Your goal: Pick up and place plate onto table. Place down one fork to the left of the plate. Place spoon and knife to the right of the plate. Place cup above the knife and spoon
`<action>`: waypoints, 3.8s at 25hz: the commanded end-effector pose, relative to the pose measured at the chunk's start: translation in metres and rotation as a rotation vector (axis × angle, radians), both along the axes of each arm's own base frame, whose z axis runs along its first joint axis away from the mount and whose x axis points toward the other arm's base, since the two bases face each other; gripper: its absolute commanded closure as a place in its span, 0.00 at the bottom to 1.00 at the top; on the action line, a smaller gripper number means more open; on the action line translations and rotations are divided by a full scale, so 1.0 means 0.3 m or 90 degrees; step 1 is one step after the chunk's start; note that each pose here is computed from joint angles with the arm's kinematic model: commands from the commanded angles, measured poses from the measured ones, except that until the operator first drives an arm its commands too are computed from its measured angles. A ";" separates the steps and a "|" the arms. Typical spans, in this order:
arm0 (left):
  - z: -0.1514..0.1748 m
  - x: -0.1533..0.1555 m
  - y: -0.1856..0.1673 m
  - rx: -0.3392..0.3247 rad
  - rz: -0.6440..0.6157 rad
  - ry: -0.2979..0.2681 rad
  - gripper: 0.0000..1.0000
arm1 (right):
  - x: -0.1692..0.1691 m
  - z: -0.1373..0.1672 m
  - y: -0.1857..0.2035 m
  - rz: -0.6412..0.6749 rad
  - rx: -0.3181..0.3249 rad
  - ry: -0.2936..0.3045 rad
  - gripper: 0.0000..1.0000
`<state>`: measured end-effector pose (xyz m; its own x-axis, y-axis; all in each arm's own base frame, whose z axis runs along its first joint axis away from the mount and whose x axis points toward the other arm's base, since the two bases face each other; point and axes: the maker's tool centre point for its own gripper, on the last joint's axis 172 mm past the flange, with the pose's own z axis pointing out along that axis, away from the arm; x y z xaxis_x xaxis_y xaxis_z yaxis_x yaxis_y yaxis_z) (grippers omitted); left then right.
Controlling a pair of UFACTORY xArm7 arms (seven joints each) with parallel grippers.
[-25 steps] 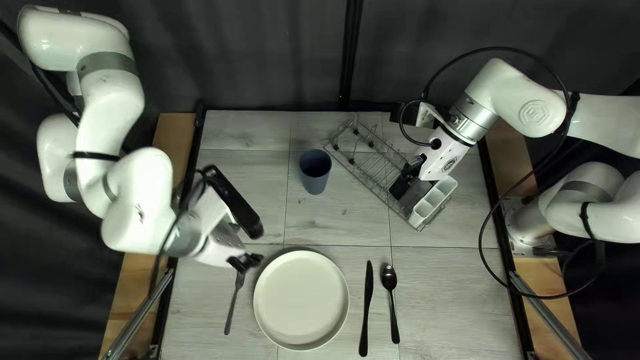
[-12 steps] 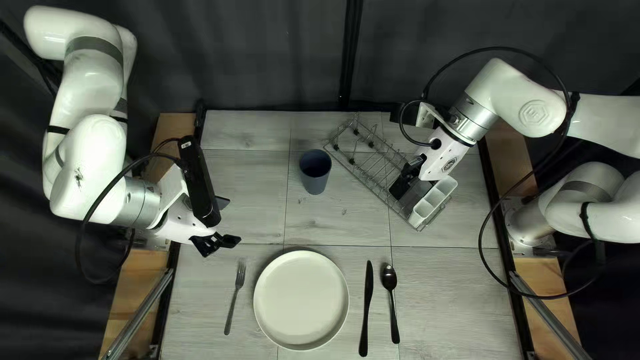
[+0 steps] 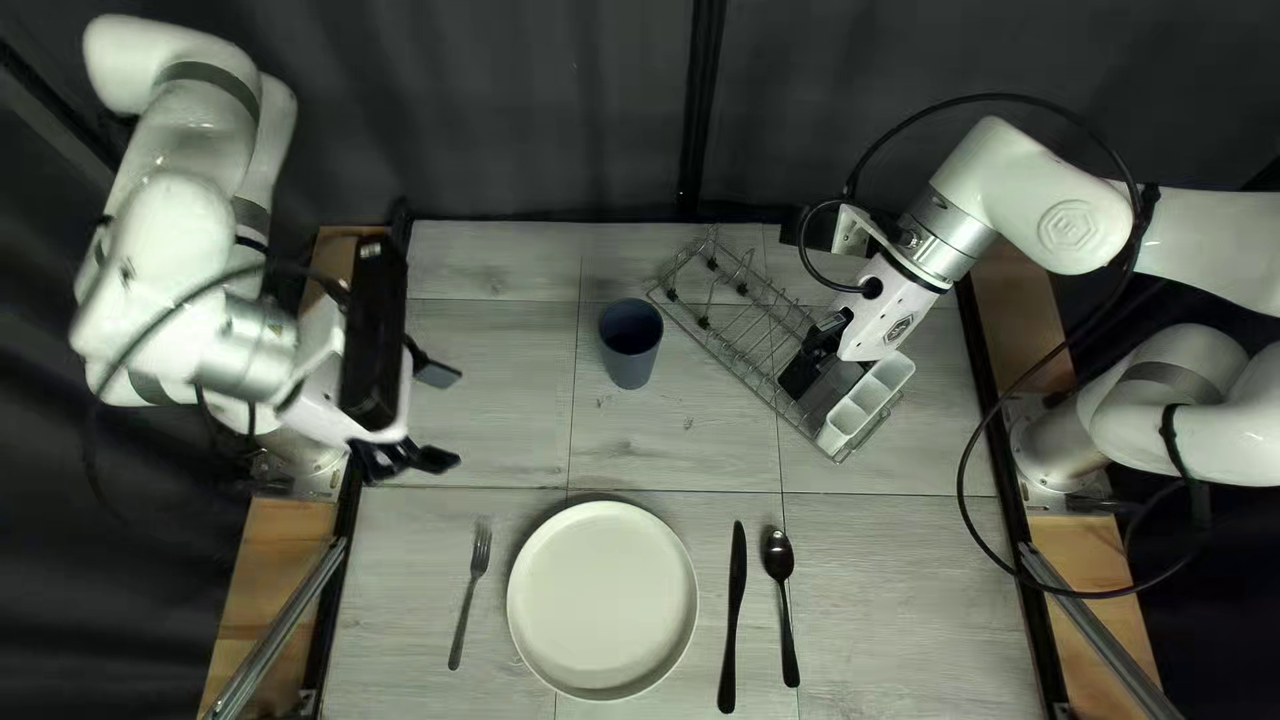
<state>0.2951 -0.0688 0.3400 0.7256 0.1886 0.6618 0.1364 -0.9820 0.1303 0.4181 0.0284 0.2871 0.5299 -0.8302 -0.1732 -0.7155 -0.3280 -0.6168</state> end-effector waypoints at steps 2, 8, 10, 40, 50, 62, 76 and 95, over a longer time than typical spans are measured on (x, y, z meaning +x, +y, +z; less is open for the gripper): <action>0.001 -0.001 0.001 0.000 -0.002 -0.001 0.00 | 0.000 0.000 0.000 0.000 0.000 0.000 0.00; 0.001 -0.001 0.001 0.000 -0.002 -0.001 0.00 | 0.006 0.001 -0.017 0.012 -0.011 0.000 0.00; 0.001 -0.001 0.001 0.000 -0.002 -0.001 0.00 | 0.018 -0.002 -0.064 0.014 -0.013 0.008 0.00; 0.001 -0.001 0.001 0.000 -0.002 -0.001 0.00 | 0.283 -0.207 -0.410 -0.043 -0.263 0.198 0.00; 0.001 -0.001 0.001 0.000 -0.002 -0.001 0.00 | 0.453 -0.328 -0.493 0.006 -0.333 0.189 0.00; 0.001 -0.001 0.001 0.000 -0.002 -0.001 0.00 | 0.540 -0.475 -0.557 0.030 -0.368 0.206 0.00; 0.001 -0.001 0.001 0.000 -0.002 -0.001 0.00 | 0.552 -0.464 -0.522 0.031 -0.371 0.212 1.00; 0.001 -0.001 0.001 0.000 -0.002 -0.001 0.00 | 0.094 -0.254 0.006 0.023 -0.356 0.267 1.00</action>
<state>0.2948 -0.0685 0.3403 0.7255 0.1864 0.6625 0.1337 -0.9825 0.1299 0.4671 0.0111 0.2188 0.5499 -0.8303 0.0912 -0.8320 -0.5540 -0.0274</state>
